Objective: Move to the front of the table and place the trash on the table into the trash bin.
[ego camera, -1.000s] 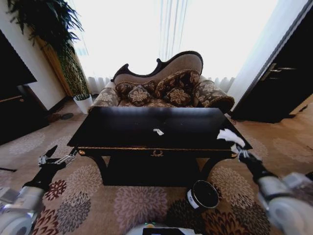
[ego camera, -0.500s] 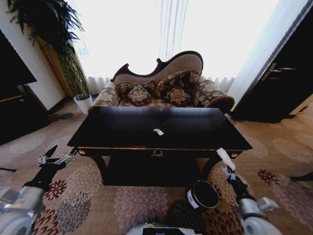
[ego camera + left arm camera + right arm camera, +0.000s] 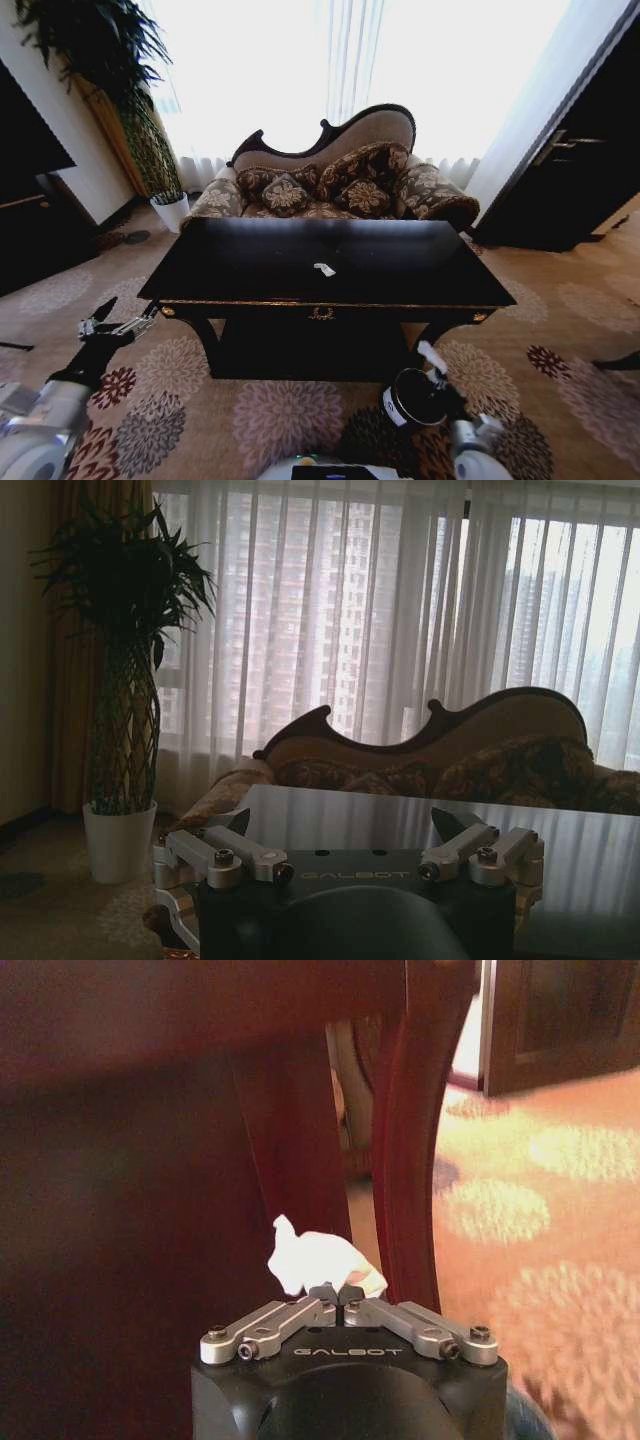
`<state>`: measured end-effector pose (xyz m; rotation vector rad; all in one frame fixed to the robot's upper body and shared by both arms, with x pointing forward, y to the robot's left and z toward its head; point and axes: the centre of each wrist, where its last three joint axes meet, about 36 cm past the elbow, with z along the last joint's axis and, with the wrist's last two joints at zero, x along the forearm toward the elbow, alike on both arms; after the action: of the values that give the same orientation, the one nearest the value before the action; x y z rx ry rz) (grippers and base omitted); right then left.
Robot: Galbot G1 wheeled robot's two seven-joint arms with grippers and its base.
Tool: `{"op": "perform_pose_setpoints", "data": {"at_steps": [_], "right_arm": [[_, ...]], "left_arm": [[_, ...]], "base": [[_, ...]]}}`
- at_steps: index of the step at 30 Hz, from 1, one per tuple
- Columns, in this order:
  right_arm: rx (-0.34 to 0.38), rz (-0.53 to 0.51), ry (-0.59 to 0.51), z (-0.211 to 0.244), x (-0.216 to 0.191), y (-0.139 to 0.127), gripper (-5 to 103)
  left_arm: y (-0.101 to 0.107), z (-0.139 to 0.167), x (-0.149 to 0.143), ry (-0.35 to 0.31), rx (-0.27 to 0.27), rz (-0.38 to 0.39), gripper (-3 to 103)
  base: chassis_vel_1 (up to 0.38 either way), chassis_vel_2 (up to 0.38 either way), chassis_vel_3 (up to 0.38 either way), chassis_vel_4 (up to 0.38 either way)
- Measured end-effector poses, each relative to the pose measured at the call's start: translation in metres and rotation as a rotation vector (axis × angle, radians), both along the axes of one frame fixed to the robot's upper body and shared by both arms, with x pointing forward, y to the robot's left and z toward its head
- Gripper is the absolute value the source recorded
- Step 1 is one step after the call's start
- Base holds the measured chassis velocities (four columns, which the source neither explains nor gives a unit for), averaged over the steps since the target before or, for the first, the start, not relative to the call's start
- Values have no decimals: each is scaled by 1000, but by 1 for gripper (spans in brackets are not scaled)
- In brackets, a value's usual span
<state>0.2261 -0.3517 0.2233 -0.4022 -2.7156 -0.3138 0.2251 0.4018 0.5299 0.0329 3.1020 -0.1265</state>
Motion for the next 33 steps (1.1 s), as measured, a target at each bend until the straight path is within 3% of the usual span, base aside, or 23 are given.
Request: {"op": "perform_pose_setpoints", "data": {"at_steps": [9, 18, 26, 31, 33], "right_arm": [[-19, 2, 99, -51, 3, -5, 0], [-112, 14, 219, -100, 4, -34, 0], [-174, 1, 251, -109, 24, -60, 1], [-196, -5, 256, -109, 34, -68, 16], [-197, -3, 259, -110, 35, -68, 28]], "left_arm": [[0, 0, 0, 0, 0, 0, 100], [0, 0, 0, 0, 0, 0, 100], [0, 0, 0, 0, 0, 0, 100], [0, 0, 0, 0, 0, 0, 100], [0, 0, 0, 0, 0, 0, 100]], "base": [[0, 0, 0, 0], [0, 0, 0, 0], [0, 0, 0, 0], [0, 0, 0, 0], [0, 0, 0, 0]]}}
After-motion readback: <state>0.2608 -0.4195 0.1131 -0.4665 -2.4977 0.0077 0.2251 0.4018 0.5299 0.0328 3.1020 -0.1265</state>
